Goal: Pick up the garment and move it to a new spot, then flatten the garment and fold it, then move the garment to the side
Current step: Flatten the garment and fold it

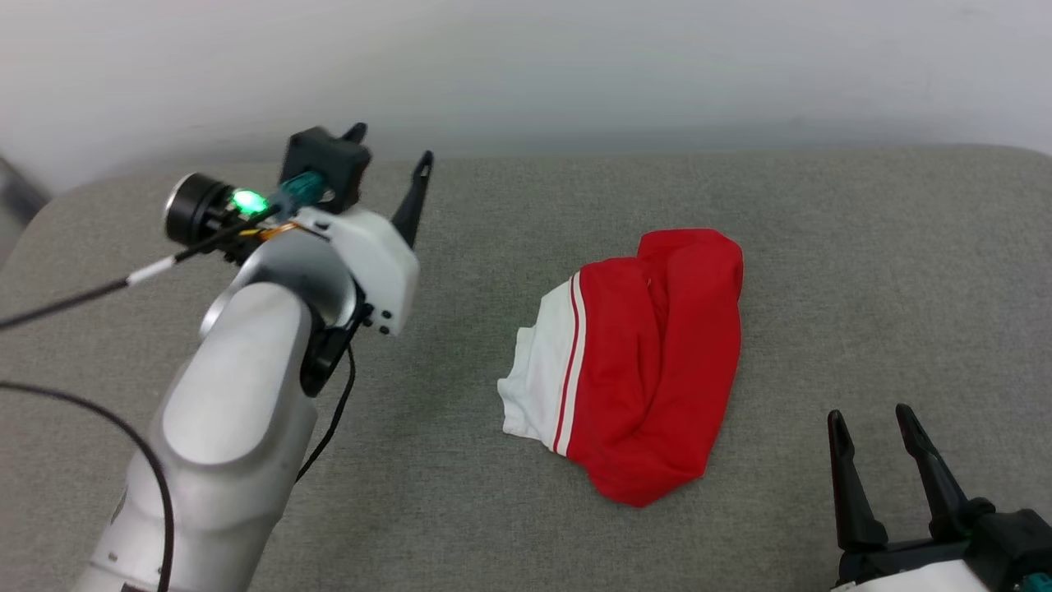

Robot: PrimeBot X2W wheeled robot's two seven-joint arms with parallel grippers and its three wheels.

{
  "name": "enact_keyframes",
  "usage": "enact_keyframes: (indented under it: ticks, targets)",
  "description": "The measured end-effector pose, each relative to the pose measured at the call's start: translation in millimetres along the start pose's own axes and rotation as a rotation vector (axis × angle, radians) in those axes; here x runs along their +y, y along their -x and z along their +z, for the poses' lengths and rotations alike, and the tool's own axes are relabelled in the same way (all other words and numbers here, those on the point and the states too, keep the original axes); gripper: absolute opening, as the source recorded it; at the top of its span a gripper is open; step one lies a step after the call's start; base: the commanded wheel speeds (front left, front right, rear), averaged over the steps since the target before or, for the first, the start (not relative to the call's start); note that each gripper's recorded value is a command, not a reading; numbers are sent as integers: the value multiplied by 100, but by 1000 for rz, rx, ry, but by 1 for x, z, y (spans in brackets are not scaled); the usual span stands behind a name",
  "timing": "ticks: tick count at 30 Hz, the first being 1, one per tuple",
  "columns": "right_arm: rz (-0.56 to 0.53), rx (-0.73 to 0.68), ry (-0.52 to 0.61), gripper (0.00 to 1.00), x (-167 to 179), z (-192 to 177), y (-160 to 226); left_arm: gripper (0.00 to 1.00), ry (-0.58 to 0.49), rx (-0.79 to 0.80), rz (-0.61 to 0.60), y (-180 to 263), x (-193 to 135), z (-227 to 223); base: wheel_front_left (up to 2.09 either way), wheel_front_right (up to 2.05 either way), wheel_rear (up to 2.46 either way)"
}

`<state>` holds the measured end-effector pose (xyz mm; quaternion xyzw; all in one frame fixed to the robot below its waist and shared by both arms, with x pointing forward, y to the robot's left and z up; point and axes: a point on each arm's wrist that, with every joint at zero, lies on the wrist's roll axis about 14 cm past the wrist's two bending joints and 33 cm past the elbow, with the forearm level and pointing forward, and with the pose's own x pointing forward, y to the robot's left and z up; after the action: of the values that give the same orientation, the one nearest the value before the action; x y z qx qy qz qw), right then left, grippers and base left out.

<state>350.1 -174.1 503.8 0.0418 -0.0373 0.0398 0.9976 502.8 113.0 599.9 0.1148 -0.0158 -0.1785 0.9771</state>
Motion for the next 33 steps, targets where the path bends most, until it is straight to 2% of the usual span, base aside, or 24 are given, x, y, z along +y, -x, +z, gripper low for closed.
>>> enact_keyframes:
  ticks: [5,11,19,26,31,32,33]
  targets:
    - [-19,14,3,100,-7,-6,-8,100,-27,250,-214,-27,-49,-28,0,0,0]
    - [-44,29,9,100,-16,-12,-19,100,-90,561,-421,-26,-89,-77,0,0,0]
    - [-81,59,15,100,-30,-25,-31,100,-228,875,-630,-7,-118,-139,0,0,0]
    - [-113,85,21,100,-42,-35,-35,100,-314,1031,-730,8,-129,-181,0,0,0]
    - [-128,93,28,100,-47,-37,-36,100,-366,1066,-760,14,-134,-192,0,0,0]
    - [-129,93,29,100,-47,-37,-36,40,-377,1063,-762,15,-135,-192,0,0,0]
    - [-129,91,29,100,-47,-37,-36,0,-382,1060,-766,16,-135,-191,0,0,0]
